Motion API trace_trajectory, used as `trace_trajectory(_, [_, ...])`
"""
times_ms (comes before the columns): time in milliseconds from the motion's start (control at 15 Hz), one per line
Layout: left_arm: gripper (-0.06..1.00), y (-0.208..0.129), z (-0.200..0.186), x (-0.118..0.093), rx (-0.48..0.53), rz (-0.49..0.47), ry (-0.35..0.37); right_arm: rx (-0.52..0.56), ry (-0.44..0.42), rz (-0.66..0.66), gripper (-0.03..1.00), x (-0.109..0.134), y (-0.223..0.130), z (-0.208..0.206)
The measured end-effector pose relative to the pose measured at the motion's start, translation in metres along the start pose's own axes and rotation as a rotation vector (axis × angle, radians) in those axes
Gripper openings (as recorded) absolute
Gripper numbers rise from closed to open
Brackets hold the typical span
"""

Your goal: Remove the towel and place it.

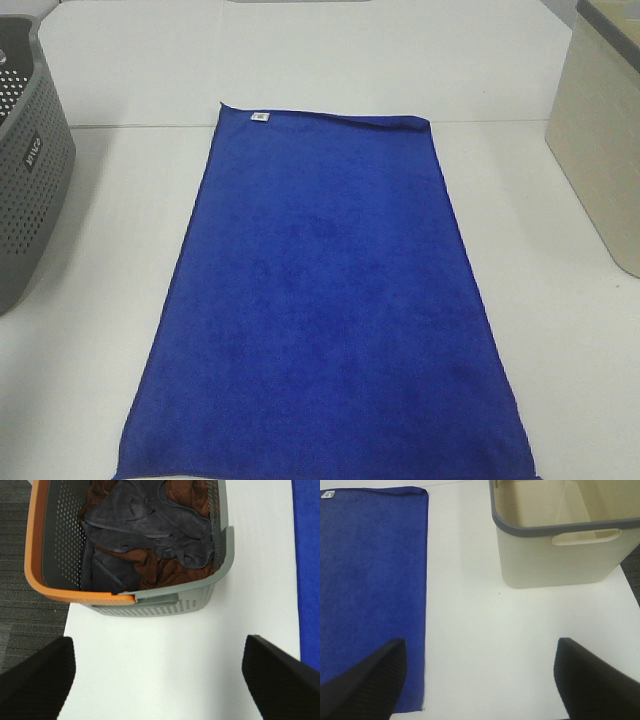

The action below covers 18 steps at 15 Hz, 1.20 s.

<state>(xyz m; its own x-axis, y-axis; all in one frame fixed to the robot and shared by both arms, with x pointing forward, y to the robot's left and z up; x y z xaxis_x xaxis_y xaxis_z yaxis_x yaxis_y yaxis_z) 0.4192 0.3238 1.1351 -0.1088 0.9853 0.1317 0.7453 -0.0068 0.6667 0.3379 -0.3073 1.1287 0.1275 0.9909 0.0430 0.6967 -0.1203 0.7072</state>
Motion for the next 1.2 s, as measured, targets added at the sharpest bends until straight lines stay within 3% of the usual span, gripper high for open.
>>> trace_trajectory(133, [0.84,-0.034,-0.005,0.002,-0.032,0.000,-0.001,-0.016,0.001,-0.003,0.79,-0.003,-0.037,0.002])
trace_trajectory(467, [0.84,-0.103,-0.010,0.004,-0.132,-0.011,-0.007,-0.125,0.004,-0.062,0.79,-0.007,-0.089,0.009])
trace_trajectory(533, [0.84,-0.129,-0.014,0.005,-0.192,-0.024,-0.008,-0.167,0.006,-0.061,0.79,-0.009,-0.106,0.012])
trace_trajectory(667, [0.84,-0.150,-0.024,0.008,-0.291,-0.045,-0.009,-0.192,0.021,-0.058,0.79,-0.008,-0.121,0.018])
trace_trajectory(800, [0.84,-0.163,-0.029,0.009,-0.353,-0.059,-0.010,-0.167,0.030,-0.056,0.79,-0.007,-0.130,0.027])
trace_trajectory(933, [0.84,-0.176,-0.022,0.009,-0.338,-0.063,-0.009,-0.162,0.034,-0.074,0.79,-0.006,-0.131,0.031])
trace_trajectory(1000, [0.84,-0.180,-0.018,0.006,-0.313,-0.063,-0.021,-0.180,0.034,-0.085,0.79,-0.006,-0.128,0.032])
trace_trajectory(1200, [0.84,-0.171,-0.013,-0.005,-0.374,-0.069,-0.089,-0.203,0.034,-0.106,0.77,-0.005,-0.126,0.040])
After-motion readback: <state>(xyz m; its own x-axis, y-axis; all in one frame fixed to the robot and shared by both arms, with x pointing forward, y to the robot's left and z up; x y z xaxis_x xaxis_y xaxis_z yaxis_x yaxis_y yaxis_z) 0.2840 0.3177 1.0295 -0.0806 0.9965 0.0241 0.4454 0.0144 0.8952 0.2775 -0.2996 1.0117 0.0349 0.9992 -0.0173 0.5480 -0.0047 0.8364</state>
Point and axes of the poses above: a point on each arm's last joint axis where the gripper is mounted, z pointing out along that axis toward the gripper, x along the wrist's bending axis when the last joint is at zero, y = z × x, the point moved 6 cm from there along z, pointing out along that axis toward the gripper, and after that the axes turned 1 degree about z, right-handed, at the moved point
